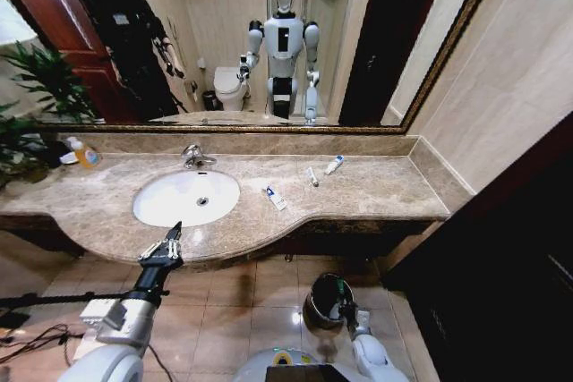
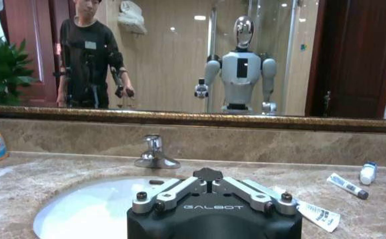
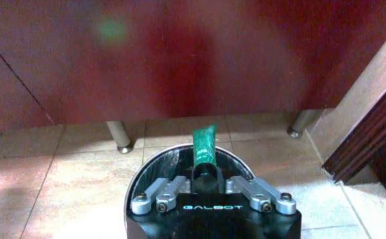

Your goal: Pick up the trash from the sink and place it in the trash bin.

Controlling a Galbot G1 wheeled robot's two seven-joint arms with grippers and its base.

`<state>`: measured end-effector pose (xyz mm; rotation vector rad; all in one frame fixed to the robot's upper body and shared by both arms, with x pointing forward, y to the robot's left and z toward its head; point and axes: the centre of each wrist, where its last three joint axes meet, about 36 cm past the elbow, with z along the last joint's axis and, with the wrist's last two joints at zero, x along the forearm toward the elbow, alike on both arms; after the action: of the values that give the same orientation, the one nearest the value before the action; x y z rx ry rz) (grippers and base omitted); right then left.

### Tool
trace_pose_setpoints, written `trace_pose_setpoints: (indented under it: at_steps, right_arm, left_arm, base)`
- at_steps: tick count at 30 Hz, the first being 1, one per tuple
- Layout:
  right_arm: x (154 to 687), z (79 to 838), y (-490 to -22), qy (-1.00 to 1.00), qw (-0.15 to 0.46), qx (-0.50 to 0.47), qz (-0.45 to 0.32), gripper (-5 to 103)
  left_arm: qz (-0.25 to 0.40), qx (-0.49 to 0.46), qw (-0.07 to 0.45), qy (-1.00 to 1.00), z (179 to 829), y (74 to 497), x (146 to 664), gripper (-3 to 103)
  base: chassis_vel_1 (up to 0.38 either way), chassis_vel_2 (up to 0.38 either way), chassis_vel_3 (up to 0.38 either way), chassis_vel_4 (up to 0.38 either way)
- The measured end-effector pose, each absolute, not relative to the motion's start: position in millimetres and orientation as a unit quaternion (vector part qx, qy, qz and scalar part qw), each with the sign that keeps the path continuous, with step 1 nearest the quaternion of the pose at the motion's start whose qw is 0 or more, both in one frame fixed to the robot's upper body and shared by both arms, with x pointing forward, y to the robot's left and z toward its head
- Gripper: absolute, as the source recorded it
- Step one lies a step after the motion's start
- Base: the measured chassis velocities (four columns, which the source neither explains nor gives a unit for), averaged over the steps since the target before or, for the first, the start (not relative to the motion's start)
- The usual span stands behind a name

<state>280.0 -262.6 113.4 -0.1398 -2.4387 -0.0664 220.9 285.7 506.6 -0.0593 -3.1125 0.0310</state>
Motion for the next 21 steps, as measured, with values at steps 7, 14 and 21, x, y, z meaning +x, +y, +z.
trace_pose_setpoints:
  at_steps: [7, 14, 21]
  right_arm:
    - [277.9, 113.4, -263.0, -0.939, 0.339, -0.053, -0.024, 46]
    - [277.1, 114.5, -268.0, -0.940, 0.335, -0.055, -0.019, 73]
    - [279.9, 117.9, -267.4, -0.942, 0.330, -0.057, -0.020, 95]
  left_arm:
    - [0.010, -0.019, 0.014, -1.000, 506.6, 285.7, 220.9, 0]
    - [0.010, -0.019, 0.014, -1.000, 506.6, 285.7, 220.9, 0]
    - [0.010, -0.019, 0.014, -1.000, 506.6, 285.7, 220.9, 0]
  base:
    - [0.000, 0.000, 0.000, 0.000]
    - [0.000, 0.000, 0.000, 0.000]
    - [0.000, 0.000, 0.000, 0.000]
